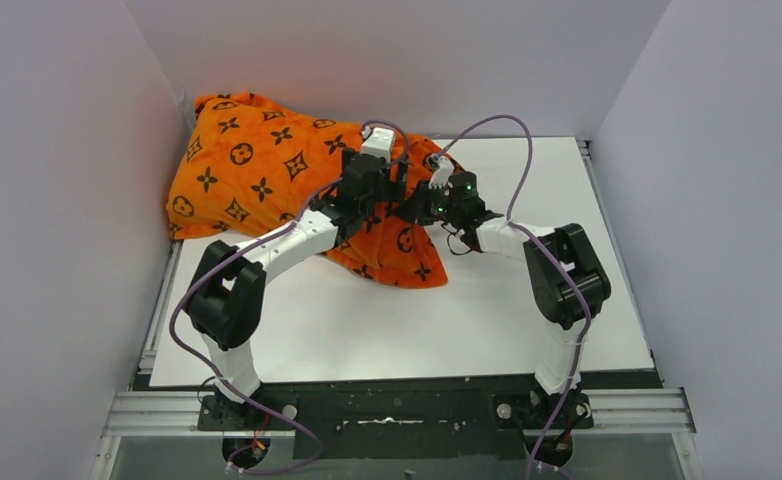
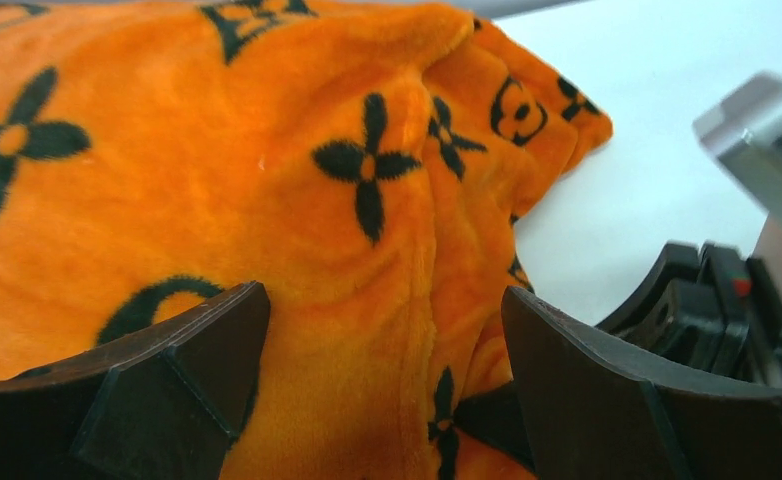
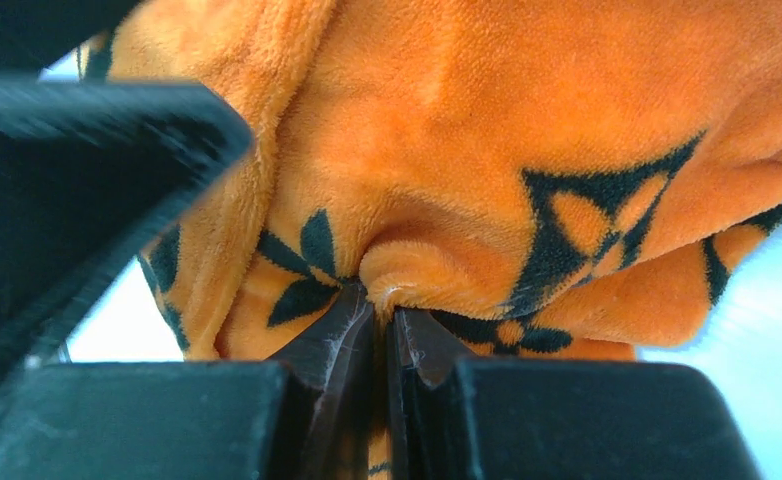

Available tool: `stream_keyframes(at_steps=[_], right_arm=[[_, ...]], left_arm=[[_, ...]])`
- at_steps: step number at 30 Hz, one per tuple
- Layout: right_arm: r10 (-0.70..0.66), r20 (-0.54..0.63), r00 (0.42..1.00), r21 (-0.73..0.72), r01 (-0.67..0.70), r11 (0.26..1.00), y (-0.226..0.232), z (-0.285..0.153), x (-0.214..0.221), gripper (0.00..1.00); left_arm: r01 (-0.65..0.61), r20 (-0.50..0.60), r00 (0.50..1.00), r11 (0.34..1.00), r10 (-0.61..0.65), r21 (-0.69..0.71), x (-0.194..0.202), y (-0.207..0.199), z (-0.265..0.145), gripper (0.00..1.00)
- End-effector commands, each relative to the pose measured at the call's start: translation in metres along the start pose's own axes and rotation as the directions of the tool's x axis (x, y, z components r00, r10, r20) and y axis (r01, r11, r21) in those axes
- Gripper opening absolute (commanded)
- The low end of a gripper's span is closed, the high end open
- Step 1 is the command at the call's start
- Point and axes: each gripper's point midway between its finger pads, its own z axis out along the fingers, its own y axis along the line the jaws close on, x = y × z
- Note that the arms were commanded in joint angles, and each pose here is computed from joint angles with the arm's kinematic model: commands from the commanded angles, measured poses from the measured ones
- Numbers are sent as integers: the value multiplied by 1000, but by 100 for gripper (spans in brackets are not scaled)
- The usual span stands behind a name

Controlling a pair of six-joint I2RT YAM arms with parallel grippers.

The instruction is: Remove the pillowcase from the pillow

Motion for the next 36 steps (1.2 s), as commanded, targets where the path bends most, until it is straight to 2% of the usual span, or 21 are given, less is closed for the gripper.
stream_keyframes(at_steps=[1,4,7,13,15,18,21,26,30,34,36], right_arm=[[-89,98,991,-77,97,992,40,-16,-38,0],[-95,99,990,-74,103,992,41,-18,-38,0],[-96,100,990,-72,104,992,42,-21,-37,0],[-101,117,988,-46,107,993,40,-31,-40,0],[-98,128,987,-36,103,994,39,-36,-42,0],[-99,146,984,-25,104,994,39,-45,-46,0],[-96,162,982,-7,98,995,36,-55,-48,0],[-85,178,980,13,84,996,33,-67,-48,0],[-70,158,985,35,65,997,22,-68,-35,0],[-50,138,989,47,44,998,14,-67,-20,0],[-44,129,991,50,38,998,12,-68,-14,0]], left_arm=[[-49,-34,998,993,53,111,14,-17,-2,87],[-73,-73,994,990,82,117,28,-16,0,87],[-108,-100,989,993,112,43,37,-1,3,87],[-171,-161,977,963,139,-207,42,62,1,87],[-187,-203,970,946,135,-266,47,89,-3,86],[-174,-195,974,934,116,-312,39,117,-13,86],[-105,-143,988,948,64,-300,21,131,-24,86],[69,-62,995,979,-83,-192,-10,148,-39,86],[76,-57,994,977,-90,-201,-19,159,-45,86],[57,-111,990,977,-81,-206,-6,162,-41,86],[64,-132,988,985,-86,-162,3,154,-38,86]])
